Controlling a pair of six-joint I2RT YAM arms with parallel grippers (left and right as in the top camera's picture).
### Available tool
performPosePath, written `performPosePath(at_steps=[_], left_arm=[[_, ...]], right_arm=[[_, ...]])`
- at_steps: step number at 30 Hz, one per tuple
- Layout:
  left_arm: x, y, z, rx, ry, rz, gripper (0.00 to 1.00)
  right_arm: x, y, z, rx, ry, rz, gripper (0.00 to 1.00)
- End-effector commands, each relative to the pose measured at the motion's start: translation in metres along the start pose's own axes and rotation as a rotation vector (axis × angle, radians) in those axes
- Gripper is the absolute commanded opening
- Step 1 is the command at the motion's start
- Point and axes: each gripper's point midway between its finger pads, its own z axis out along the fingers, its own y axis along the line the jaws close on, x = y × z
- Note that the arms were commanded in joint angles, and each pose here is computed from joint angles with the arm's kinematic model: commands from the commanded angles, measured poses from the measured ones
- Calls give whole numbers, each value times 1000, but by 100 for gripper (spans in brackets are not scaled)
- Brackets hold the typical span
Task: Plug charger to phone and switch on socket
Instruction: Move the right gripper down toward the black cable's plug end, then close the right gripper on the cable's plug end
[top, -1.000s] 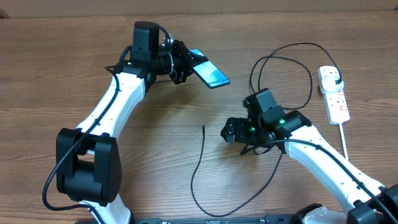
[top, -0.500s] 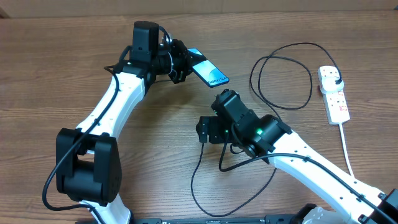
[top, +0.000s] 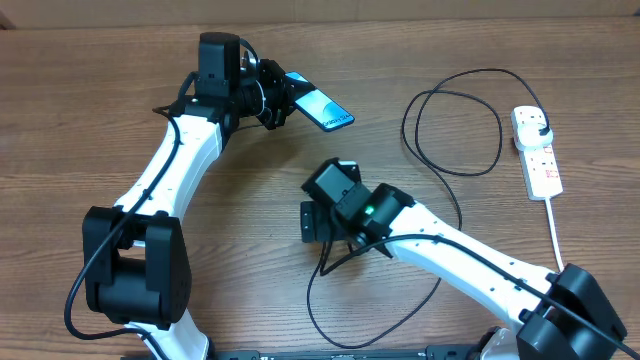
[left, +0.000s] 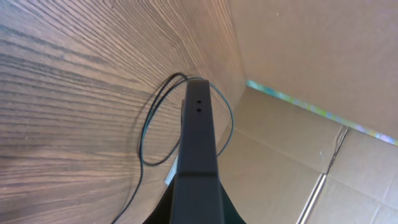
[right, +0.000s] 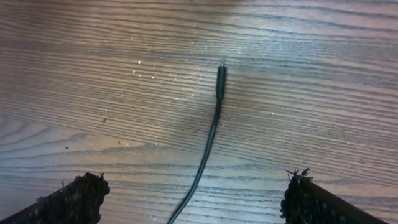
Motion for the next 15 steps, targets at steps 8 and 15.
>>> performPosePath(at_steps=[8,15], left_arm=[[-14,-2,-3,-5,-76,32,4],[-20,0,-4,-14,-106,31,4]], right_arm=[[-10,6,15,43,-27,6,93],[-3,1,38,84,15,2,93]])
